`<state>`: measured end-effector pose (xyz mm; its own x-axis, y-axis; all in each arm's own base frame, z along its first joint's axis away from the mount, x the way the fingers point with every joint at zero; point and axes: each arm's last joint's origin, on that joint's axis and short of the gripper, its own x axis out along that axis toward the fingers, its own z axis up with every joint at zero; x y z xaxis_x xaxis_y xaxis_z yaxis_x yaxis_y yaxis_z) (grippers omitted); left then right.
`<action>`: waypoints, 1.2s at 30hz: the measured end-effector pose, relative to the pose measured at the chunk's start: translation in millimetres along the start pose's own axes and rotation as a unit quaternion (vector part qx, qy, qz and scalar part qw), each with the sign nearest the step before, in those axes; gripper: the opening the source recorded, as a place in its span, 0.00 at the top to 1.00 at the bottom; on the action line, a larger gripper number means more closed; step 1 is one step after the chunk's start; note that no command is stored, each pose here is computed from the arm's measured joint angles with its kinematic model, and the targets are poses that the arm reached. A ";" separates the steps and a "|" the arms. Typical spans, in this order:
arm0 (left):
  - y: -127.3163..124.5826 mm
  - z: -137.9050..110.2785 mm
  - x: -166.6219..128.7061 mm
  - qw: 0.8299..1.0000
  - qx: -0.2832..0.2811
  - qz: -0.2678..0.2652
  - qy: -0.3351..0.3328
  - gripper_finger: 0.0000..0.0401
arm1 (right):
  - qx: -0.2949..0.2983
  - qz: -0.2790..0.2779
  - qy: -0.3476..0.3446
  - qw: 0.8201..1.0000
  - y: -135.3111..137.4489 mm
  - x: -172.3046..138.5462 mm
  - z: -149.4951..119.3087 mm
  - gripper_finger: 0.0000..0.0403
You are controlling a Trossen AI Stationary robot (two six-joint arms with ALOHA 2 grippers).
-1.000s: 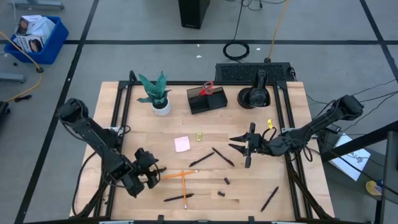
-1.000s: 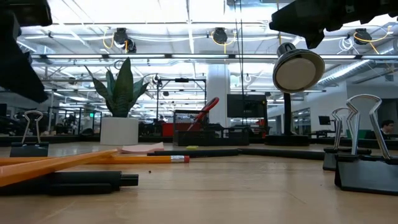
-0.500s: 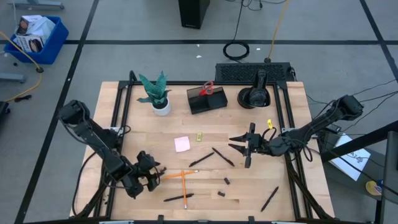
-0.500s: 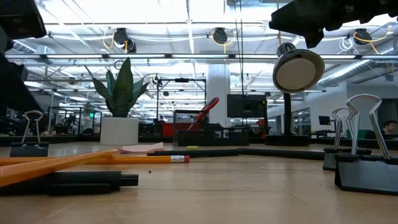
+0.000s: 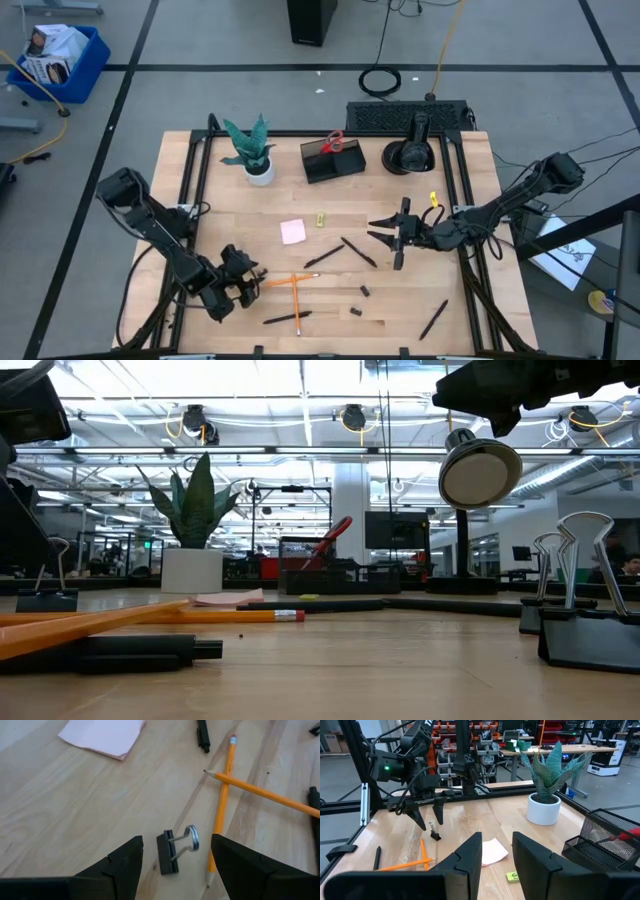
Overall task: Pick and place office supplies into organizer
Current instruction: Put the black binder clip into the black black mesh desk organizer
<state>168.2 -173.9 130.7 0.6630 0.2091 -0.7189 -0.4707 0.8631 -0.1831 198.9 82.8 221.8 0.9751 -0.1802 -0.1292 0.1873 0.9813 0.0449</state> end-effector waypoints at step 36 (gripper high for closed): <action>-6.3 6.4 5.0 0.998 0.005 -0.009 -0.056 0.94 | 0.000 0.000 0.000 1.000 0.0 0.0 0.0 0.75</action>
<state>178.2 -175.3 132.5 0.7331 0.2431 -0.6352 -0.4522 0.8719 -0.1881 198.9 82.8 221.8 0.9751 -0.1802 -0.1292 0.1873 0.9813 0.0450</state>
